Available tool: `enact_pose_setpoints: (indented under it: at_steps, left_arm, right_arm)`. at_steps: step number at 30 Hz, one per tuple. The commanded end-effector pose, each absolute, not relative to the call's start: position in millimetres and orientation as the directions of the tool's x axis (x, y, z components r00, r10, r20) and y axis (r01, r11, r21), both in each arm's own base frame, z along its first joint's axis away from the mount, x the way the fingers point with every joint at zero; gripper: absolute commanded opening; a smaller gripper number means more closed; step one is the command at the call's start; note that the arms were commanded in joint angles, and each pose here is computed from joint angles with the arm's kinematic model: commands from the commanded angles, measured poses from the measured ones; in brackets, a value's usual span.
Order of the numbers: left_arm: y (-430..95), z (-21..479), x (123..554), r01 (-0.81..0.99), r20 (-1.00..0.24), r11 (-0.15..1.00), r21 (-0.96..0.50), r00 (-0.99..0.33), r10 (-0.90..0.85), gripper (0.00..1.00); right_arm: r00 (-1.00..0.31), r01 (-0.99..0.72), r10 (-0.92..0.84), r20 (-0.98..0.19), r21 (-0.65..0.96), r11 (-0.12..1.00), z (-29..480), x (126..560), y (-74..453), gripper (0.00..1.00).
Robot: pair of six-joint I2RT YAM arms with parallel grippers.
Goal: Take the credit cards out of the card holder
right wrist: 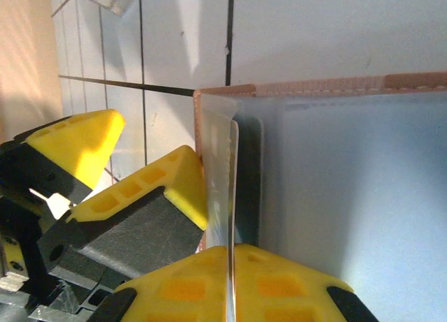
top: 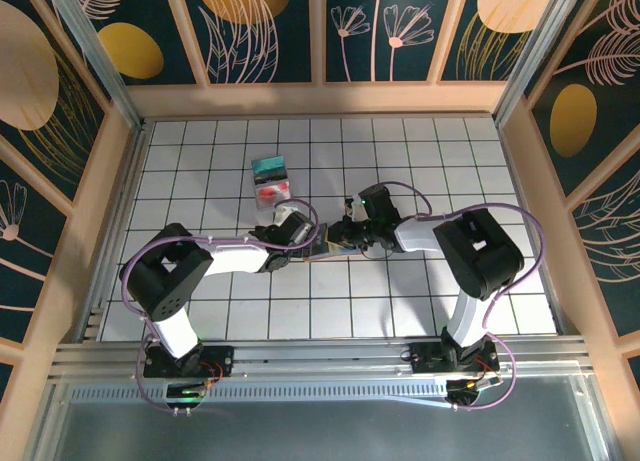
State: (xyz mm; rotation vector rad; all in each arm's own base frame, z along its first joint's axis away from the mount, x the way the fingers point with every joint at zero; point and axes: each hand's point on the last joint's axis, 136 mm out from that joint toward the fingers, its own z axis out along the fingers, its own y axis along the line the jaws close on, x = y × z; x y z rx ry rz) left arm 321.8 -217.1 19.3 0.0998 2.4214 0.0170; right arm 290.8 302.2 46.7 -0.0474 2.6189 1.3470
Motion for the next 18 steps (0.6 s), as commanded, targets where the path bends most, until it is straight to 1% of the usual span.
enact_pose_setpoints:
  at_steps: [1,3,11,12,18]
  left_arm:
    - [-209,2,307,0.108,-0.587,0.988,0.107,-0.796,0.150,0.99]
    - [-208,3,307,0.107,-0.587,0.989,0.106,-0.796,0.149,0.99]
    - [-207,1,306,0.104,-0.583,0.988,0.113,-0.799,0.151,0.99]
    - [-207,1,306,0.104,-0.582,0.988,0.115,-0.799,0.152,0.99]
    - [-205,0,306,0.101,-0.580,0.987,0.124,-0.800,0.155,0.99]
  right_arm:
    - [-0.972,-0.179,0.044,-0.229,0.855,0.487,79,289,313,0.09]
    - [-0.973,-0.178,0.045,-0.228,0.855,0.487,79,289,312,0.07]
    - [-0.973,-0.173,0.047,-0.228,0.844,0.507,78,283,307,0.07]
    - [-0.971,-0.157,0.076,-0.228,0.842,0.516,77,292,297,0.07]
    - [-0.969,-0.150,0.089,-0.229,0.839,0.523,77,293,292,0.07]
